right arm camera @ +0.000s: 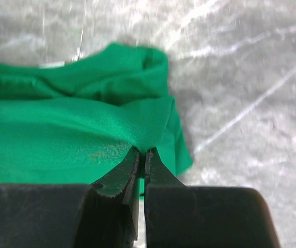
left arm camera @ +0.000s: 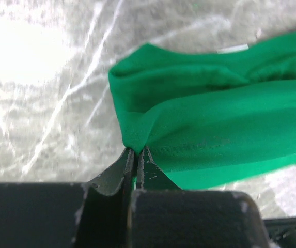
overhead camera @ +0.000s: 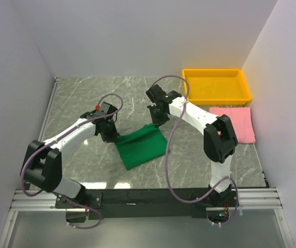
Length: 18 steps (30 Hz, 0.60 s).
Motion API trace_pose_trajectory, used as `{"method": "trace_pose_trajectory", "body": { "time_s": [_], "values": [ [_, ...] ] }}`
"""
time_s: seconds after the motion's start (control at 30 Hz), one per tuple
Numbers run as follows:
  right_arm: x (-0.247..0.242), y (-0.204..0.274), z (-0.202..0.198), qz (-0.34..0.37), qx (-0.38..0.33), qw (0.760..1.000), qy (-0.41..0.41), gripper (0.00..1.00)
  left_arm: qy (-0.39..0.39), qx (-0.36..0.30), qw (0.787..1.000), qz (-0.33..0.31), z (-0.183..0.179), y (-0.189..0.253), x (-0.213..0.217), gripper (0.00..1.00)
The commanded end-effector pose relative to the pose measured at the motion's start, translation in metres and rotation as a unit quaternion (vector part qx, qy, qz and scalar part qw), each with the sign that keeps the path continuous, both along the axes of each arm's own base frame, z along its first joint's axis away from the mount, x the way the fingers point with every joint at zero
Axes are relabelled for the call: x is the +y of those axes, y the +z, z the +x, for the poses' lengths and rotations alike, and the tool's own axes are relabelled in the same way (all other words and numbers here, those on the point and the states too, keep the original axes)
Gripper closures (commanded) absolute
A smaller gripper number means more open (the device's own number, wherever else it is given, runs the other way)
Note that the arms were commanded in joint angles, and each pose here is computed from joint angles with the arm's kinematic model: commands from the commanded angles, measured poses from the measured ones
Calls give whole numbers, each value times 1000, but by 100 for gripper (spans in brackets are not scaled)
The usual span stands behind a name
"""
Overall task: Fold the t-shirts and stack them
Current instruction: Fold the tshirt
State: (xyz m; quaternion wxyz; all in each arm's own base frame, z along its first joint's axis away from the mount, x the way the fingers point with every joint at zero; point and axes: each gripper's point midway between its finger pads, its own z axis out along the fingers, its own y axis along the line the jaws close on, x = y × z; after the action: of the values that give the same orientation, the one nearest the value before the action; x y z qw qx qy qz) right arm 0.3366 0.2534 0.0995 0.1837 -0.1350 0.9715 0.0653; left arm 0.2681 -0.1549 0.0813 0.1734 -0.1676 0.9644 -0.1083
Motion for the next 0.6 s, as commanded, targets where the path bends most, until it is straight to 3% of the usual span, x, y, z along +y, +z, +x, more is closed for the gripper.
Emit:
{"method": "trace_pose_trajectory", "body": {
  "time_s": [0.0, 0.1, 0.27, 0.37, 0.4, 0.43, 0.5, 0.57],
  "values": [
    [0, 12, 38, 5, -52, 999, -7, 100, 3, -9, 1000, 11, 10, -9, 8, 99],
    [0, 2, 47, 9, -52, 999, -14, 96, 11, 1, 1000, 15, 13, -21, 11, 98],
    [-1, 9, 55, 15, -73, 997, -24, 71, 29, -2, 999, 26, 14, -22, 17, 87],
    [-3, 39, 58, 43, -122, 991, -31, 59, 52, -24, 998, 29, 11, -8, 25, 68],
    [-4, 40, 58, 54, -136, 989, -32, 55, 64, -42, 997, 23, 10, 2, 28, 53],
    [-5, 63, 56, 75, -164, 983, -32, 54, 72, -52, 996, 25, 9, 6, 32, 43],
    [-7, 66, 46, 104, -169, 980, -20, 52, 91, -85, 992, 13, 5, 22, 37, 20],
    [-3, 88, 44, 143, -199, 969, -5, 52, 89, -116, 989, -12, 7, 33, 33, 18]
  ]
}}
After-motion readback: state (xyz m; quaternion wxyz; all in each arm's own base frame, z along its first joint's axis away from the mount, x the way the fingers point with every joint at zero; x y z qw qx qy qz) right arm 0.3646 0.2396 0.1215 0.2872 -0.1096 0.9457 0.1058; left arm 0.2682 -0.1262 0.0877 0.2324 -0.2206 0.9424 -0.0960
